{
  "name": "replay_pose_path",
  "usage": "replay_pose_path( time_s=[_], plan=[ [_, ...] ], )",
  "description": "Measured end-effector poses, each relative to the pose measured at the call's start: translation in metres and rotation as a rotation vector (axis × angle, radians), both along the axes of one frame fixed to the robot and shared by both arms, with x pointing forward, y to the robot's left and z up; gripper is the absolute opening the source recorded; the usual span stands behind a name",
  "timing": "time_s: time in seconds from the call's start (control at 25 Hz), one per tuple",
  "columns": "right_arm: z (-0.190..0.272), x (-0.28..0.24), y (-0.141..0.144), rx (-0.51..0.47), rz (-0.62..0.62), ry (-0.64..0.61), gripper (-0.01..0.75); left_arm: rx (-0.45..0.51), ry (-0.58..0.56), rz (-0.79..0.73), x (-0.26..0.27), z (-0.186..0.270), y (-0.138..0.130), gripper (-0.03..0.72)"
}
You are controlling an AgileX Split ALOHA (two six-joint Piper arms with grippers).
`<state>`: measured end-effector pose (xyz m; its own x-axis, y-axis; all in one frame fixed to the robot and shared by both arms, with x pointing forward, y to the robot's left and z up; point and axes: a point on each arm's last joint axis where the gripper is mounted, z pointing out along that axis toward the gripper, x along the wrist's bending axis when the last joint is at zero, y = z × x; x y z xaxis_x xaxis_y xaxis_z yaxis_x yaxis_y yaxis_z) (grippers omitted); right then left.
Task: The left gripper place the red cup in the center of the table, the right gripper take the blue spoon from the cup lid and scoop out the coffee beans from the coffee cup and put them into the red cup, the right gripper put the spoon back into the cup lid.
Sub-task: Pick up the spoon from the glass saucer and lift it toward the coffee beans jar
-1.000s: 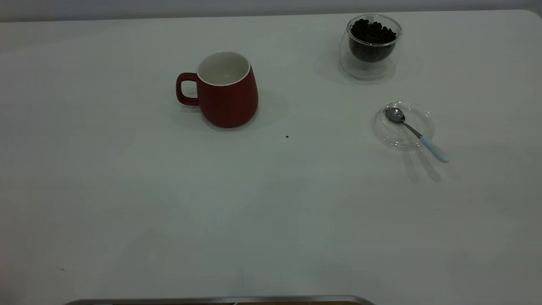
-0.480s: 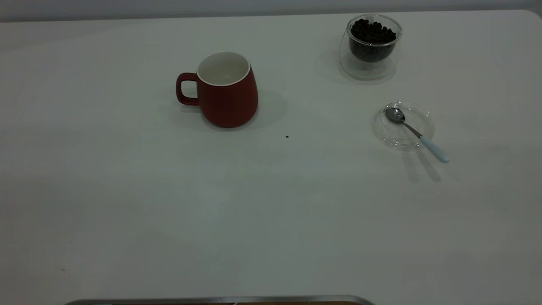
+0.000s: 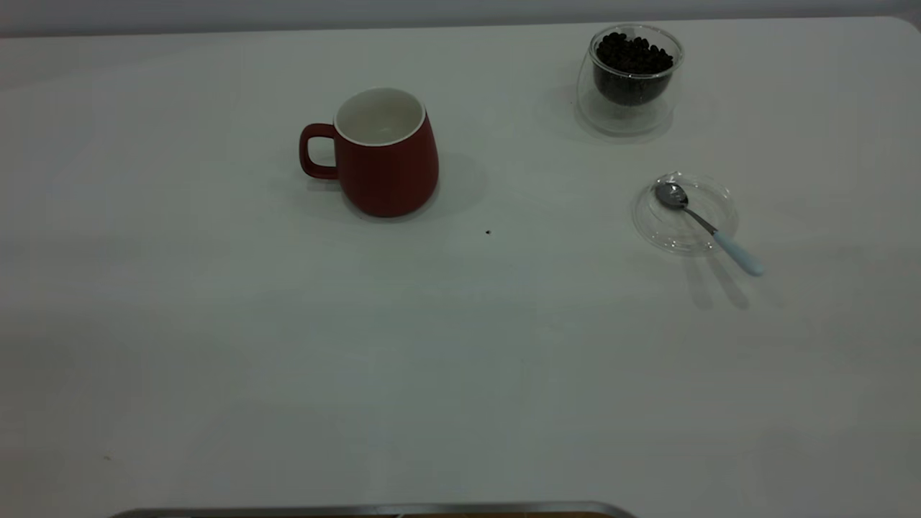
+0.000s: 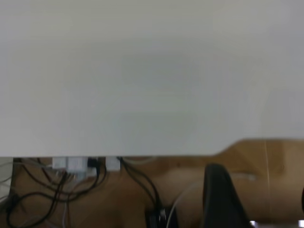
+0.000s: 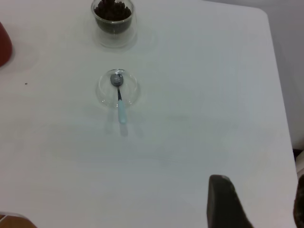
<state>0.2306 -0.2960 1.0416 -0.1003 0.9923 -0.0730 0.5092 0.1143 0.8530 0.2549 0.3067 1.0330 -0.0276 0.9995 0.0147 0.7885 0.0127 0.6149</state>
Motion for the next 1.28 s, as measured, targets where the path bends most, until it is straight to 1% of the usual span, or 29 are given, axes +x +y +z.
replay_pose_path(
  time_s=[0.2, 0.4, 1.28],
  plan=[
    [0.000, 0.000, 0.000, 0.000, 0.000, 0.000, 0.391, -0.002, -0.134, 0.047, -0.019, 0.001, 0.001, 0.466],
    [0.000, 0.000, 0.000, 0.000, 0.000, 0.000, 0.391, 0.003, -0.222, 0.039, -0.031, 0.000, 0.001, 0.466],
    [0.000, 0.000, 0.000, 0.000, 0.000, 0.000, 0.391, 0.005, -0.230, 0.039, -0.033, -0.001, 0.001, 0.466]
  ],
)
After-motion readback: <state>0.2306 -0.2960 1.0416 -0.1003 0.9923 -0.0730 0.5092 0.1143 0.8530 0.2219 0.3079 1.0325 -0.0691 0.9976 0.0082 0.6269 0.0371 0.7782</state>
